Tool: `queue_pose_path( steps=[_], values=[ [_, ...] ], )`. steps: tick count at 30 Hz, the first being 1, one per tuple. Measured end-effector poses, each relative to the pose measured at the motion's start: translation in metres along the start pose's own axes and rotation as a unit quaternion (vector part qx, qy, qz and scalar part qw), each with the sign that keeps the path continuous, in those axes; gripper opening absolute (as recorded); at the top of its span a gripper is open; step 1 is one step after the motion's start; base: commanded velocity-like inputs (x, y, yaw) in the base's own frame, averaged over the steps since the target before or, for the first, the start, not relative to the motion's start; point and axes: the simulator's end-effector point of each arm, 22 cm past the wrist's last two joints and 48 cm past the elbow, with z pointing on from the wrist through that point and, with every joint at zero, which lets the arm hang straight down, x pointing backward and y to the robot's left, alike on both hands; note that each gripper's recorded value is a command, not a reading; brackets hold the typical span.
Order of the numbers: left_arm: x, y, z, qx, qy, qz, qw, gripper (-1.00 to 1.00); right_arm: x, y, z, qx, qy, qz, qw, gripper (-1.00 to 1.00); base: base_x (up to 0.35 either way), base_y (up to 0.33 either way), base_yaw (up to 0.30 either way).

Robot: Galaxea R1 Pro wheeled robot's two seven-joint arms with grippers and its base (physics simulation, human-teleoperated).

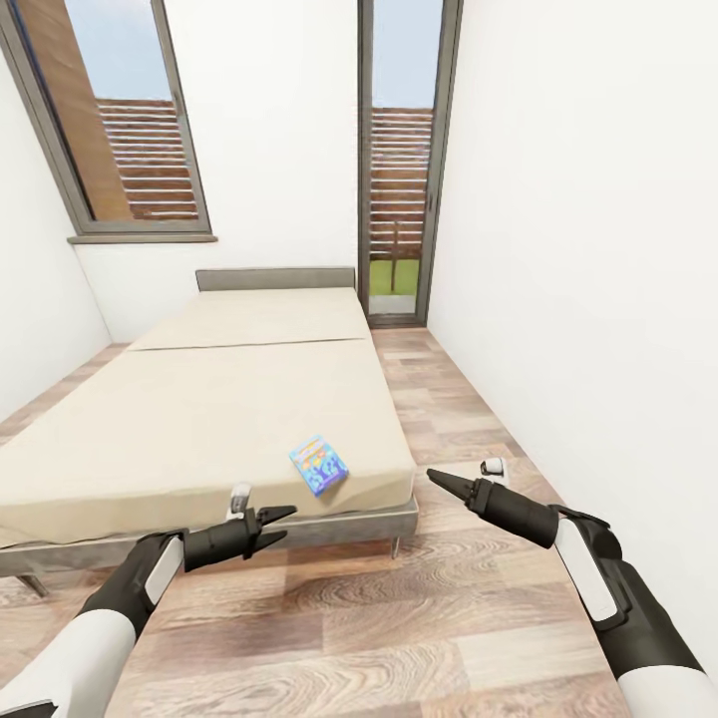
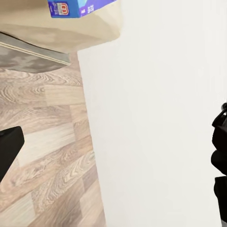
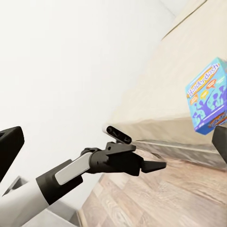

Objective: Put all the toys in the child's room - the three board games (two on the bed and one on the table), the two jigsaw puzzles on the table, and the tennis ball on the table - inside the toy box on the table in the child's room.

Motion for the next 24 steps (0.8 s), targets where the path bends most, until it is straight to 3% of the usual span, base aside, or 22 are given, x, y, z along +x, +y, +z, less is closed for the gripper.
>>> queue_pose_path(
  steps=[13,24],
  values=[
    [0.0006,-0.0006,0.0005,0.001,0.001,0.001,1.0000,1.00,0.0003,-0.0004,0.0001,0.000,0.000,0.000,1.0000,1.00,0.083,0.006,0.000],
    [0.0010,0.0000,0.0003,0.000,0.002,0.001,1.0000,1.00,0.0002,-0.0003,0.0001,0.000,0.000,0.000,1.0000,1.00,0.180,0.018,0.000]
  ],
)
